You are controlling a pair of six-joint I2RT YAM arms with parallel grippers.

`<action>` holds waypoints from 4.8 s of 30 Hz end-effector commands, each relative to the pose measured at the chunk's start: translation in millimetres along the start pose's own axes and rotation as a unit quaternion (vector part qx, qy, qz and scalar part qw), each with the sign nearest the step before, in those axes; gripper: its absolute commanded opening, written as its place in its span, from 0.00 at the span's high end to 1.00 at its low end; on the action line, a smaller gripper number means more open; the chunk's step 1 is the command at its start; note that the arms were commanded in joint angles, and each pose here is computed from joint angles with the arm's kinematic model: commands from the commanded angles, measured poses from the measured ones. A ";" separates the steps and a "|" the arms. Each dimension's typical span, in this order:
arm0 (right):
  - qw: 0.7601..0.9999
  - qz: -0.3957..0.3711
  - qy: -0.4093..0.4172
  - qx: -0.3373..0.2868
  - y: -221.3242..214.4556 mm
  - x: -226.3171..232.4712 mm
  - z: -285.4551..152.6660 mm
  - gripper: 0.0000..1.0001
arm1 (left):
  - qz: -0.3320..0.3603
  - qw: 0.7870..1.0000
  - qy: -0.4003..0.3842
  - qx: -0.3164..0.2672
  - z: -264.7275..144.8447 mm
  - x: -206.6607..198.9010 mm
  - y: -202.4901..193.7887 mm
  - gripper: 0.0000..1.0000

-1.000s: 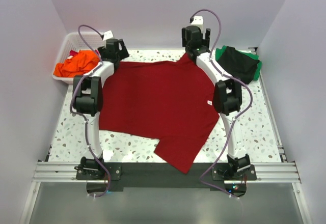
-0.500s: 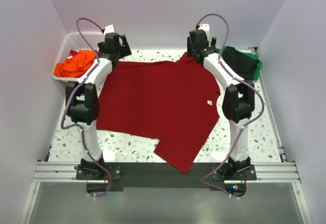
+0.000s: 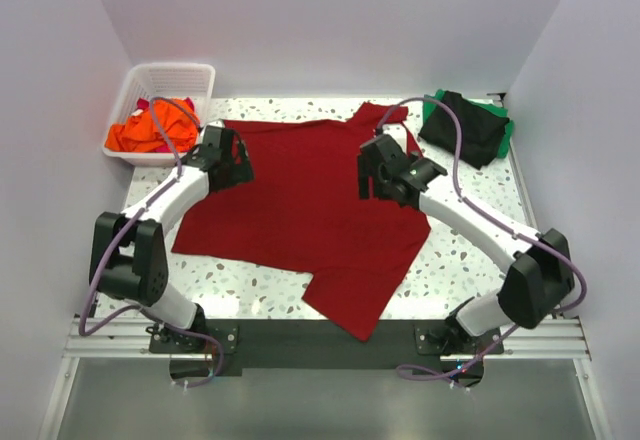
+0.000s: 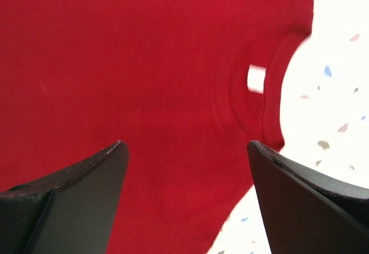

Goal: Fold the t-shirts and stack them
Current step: Flatten the tshirt out, then fold the tshirt

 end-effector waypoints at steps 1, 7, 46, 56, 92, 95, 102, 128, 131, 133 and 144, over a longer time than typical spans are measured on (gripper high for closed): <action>0.998 0.043 -0.002 0.040 -39.5 -15.2 -15.6 0.12 | -0.020 1.000 -0.007 -0.009 -25.1 9.3 -16.4 0.00; 0.997 0.040 0.025 0.068 -92.5 -12.4 -16.4 0.12 | -0.016 1.000 -0.017 0.001 -33.7 15.2 -47.9 0.00; 0.980 -0.016 0.073 0.182 -188.9 -9.4 -45.8 0.11 | -0.231 0.945 0.178 0.149 -74.7 102.3 -138.5 0.41; 0.978 -0.050 0.087 0.185 -191.4 -5.0 -41.1 0.09 | -0.286 0.922 0.191 0.178 -54.9 114.4 -141.8 0.47; 0.968 -0.110 0.070 0.217 -193.6 -33.7 -52.8 0.05 | -0.326 0.910 0.194 0.167 -13.2 145.6 -135.9 1.00; 0.964 -0.109 0.063 0.235 -204.5 -46.7 -55.7 0.05 | -0.317 0.916 0.187 0.157 -17.5 146.6 -129.4 1.00; 0.955 -0.100 0.093 0.262 -216.1 -47.9 -65.7 0.04 | -0.299 0.932 0.163 0.128 -27.8 146.6 -109.0 1.00; 0.933 -0.180 0.167 0.264 -268.6 -6.0 -100.4 0.24 | -0.276 0.949 0.122 0.090 -33.9 144.4 -77.5 1.00; 0.932 -0.177 0.184 0.259 -267.4 7.1 -100.4 0.26 | -0.274 0.950 0.121 0.092 -33.2 144.3 -77.8 1.00; 0.930 -0.183 0.185 0.259 -269.2 11.9 -99.1 0.27 | -0.273 0.950 0.119 0.092 -33.2 143.7 -77.8 1.00; 0.930 -0.187 0.163 0.271 -275.7 9.7 -96.6 0.31 | -0.274 0.951 0.112 0.092 -34.2 141.8 -78.7 1.00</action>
Point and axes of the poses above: each gripper's point midway between its finger pads, its own z axis out along the fingers, its own x axis along the line the jaws close on, y = z × x, the point moved 4 cm from there along -z, back along the fingers, and after that the axes turned 14 degrees about z, right-handed, at the moved point
